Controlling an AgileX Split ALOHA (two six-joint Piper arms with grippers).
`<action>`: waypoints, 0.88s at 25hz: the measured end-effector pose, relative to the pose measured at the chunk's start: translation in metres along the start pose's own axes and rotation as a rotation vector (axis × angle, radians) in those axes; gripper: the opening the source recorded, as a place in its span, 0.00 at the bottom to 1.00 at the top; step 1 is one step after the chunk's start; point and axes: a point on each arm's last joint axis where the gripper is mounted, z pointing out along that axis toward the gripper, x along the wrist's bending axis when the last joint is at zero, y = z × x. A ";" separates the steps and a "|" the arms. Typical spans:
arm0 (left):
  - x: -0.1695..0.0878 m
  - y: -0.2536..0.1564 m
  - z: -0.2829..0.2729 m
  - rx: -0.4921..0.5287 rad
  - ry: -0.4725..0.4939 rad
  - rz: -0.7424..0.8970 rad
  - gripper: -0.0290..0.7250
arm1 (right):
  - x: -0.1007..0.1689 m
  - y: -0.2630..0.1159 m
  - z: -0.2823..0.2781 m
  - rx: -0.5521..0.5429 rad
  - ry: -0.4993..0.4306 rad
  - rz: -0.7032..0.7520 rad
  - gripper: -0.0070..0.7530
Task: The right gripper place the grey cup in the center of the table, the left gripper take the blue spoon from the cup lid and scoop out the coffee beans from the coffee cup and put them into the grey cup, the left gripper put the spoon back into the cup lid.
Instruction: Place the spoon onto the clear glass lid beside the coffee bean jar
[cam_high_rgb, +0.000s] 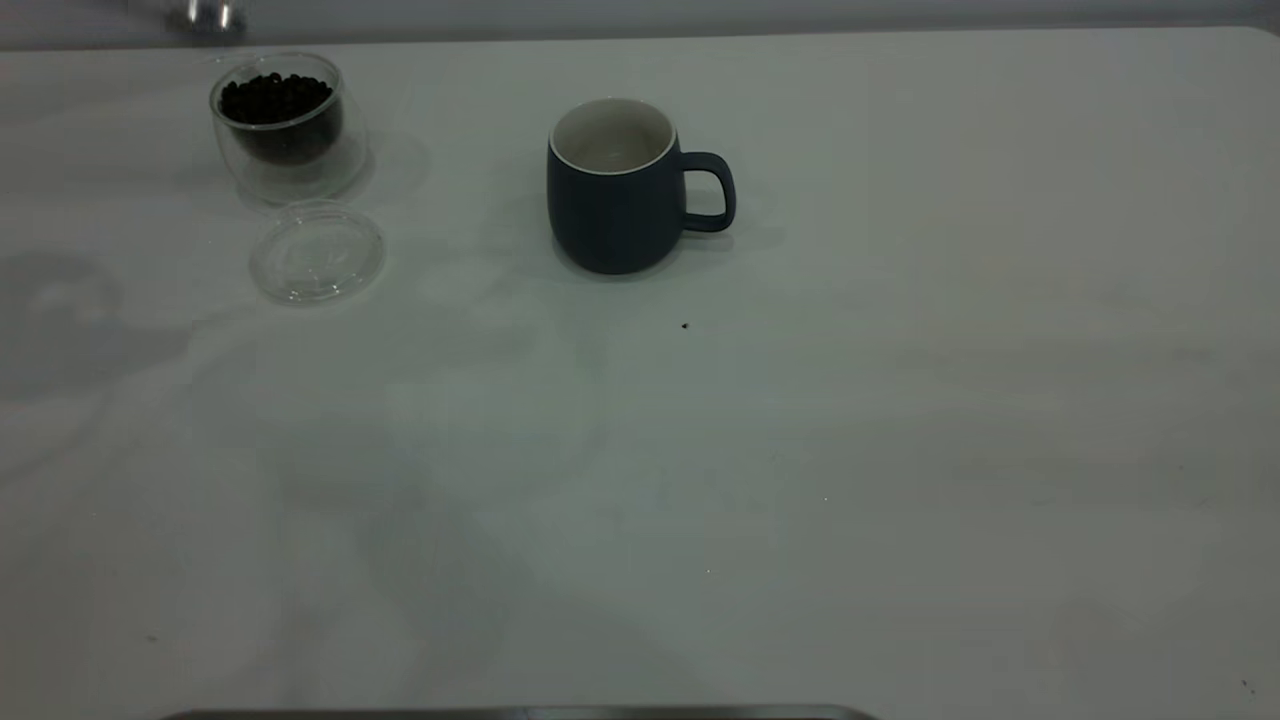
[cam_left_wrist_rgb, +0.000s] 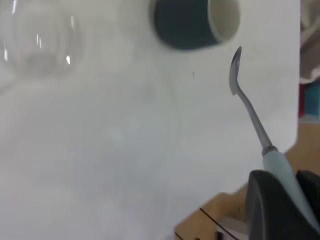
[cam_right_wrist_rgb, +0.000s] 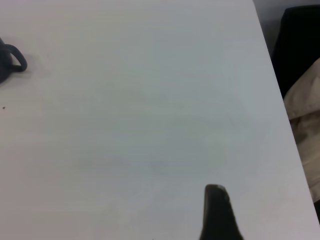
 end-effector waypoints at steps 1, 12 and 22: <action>0.010 -0.004 0.002 -0.007 -0.004 -0.029 0.20 | 0.000 0.000 0.000 0.000 0.000 0.000 0.61; 0.098 -0.012 0.060 -0.088 -0.052 -0.218 0.20 | 0.000 0.000 0.000 0.000 0.000 0.000 0.61; 0.149 -0.022 0.104 -0.214 -0.092 -0.364 0.20 | 0.000 0.000 0.000 0.000 0.000 0.000 0.61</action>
